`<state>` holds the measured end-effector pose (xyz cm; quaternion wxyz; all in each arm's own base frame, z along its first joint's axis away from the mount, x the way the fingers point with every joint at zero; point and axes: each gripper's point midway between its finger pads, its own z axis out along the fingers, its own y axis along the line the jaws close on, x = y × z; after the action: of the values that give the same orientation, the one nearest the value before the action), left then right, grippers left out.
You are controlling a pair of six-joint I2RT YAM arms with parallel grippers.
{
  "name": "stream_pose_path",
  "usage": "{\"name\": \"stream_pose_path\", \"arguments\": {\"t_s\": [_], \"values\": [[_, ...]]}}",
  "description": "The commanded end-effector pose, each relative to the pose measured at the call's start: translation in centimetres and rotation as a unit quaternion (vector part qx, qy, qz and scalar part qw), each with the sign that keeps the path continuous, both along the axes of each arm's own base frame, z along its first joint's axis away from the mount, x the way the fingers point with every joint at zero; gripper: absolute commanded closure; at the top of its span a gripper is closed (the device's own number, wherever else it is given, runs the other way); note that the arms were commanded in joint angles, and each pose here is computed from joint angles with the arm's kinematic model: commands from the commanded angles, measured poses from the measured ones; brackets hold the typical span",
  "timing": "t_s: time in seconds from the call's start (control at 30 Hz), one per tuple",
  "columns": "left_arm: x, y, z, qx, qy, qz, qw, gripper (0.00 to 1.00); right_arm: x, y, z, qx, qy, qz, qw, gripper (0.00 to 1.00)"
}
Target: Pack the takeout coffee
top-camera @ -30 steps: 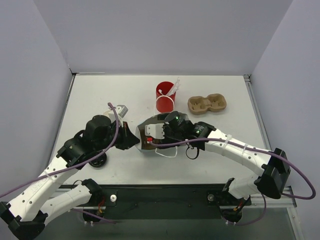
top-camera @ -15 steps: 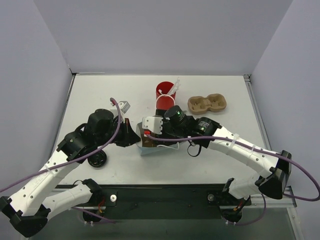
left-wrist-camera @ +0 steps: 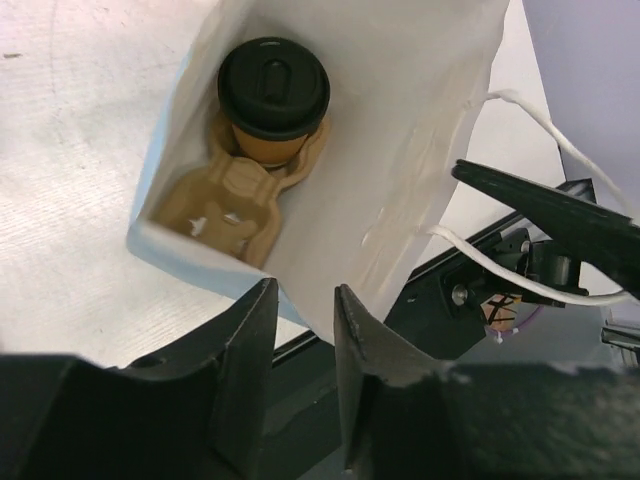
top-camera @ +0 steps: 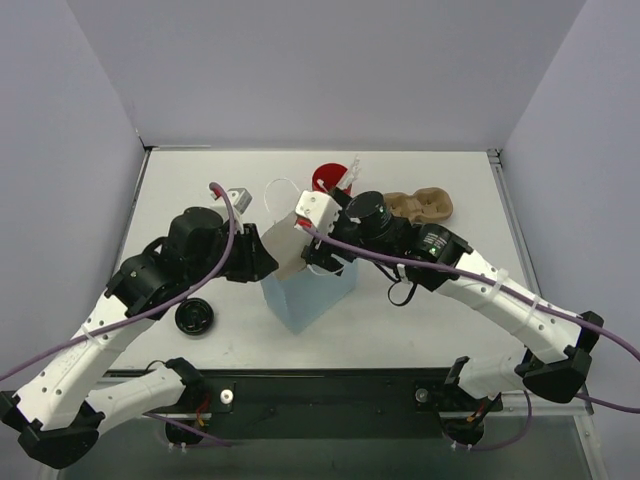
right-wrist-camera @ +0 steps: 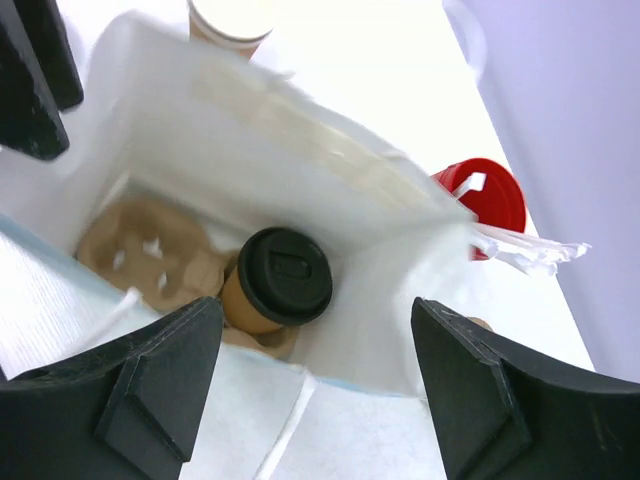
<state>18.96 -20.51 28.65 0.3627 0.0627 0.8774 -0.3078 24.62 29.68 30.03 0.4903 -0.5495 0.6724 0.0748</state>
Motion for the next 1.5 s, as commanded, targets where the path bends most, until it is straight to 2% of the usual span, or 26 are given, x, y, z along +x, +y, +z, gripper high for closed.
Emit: {"name": "stream_pose_path", "arguments": {"t_s": [0.0, 0.07, 0.2, 0.3, 0.4, 0.43, 0.53, 0.67, 0.73, 0.87, 0.97, 1.3, 1.47], "values": [[1.2, 0.8, 2.3, 0.009, -0.027, 0.021, 0.999, 0.59, 1.1, -0.3, 4.5, 0.087, 0.0, -0.081, 0.993, 0.23], [1.7, 1.4, 3.2, 0.018, -0.04, 0.037, 0.998, 0.57, 1.7, -0.6, 5.7, 0.117, -0.005, -0.113, 0.987, 0.24], [2.3, 2.4, 5.7, 0.028, -0.085, 0.045, 0.995, 0.42, 3.2, -1.6, 8.9, 0.18, -0.01, -0.182, 0.967, 0.25], [2.7, 3.0, 7.3, 0.037, -0.109, 0.052, 0.992, 0.39, 4.4, -2.0, 9.5, 0.19, -0.012, -0.2, 0.961, 0.25], [2.9, 3.5, 7.9, 0.051, -0.116, 0.055, 0.99, 0.35, 6.7, -3.7, 10.1, 0.209, -0.015, -0.255, 0.944, 0.26], [2.9, 3.6, 8.0, 0.055, -0.116, 0.055, 0.99, 0.31, 7.3, -4.1, 10.5, 0.226, -0.008, -0.27, 0.936, 0.27], [2.9, 4.0, 7.9, 0.064, -0.117, 0.059, 0.989, 0.26, 10.7, -6.5, 9.5, 0.244, 0.019, -0.33, 0.912, 0.29], [2.5, 4.9, 7.1, 0.079, -0.115, 0.066, 0.988, 0.08, 15.3, -8.1, 6.5, 0.263, 0.072, -0.383, 0.883, 0.38], [2.4, 5.2, 6.3, 0.092, -0.108, 0.067, 0.988, 0.08, 17.4, -9.3, 5.2, 0.263, 0.086, -0.401, 0.873, 0.43], [1.9, 6.1, 5.6, 0.112, -0.099, 0.07, 0.986, 0.07, 21.3, -9.1, 1.9, 0.261, 0.128, -0.412, 0.863, 0.47], [1.8, 6.5, 5.5, 0.114, -0.096, 0.078, 0.986, 0.07, 22.7, -8.5, 0.7, 0.266, 0.144, -0.417, 0.857, 0.49], [1.9, 6.2, 5.0, 0.095, -0.081, 0.094, 0.988, 0.07, 23.2, -6.4, -4.1, 0.255, 0.206, -0.416, 0.848, 0.5], [1.9, 6.3, 4.8, 0.095, -0.079, 0.099, 0.987, 0.07, 22.7, -6.3, -5.2, 0.244, 0.213, -0.421, 0.847, 0.56]]}}
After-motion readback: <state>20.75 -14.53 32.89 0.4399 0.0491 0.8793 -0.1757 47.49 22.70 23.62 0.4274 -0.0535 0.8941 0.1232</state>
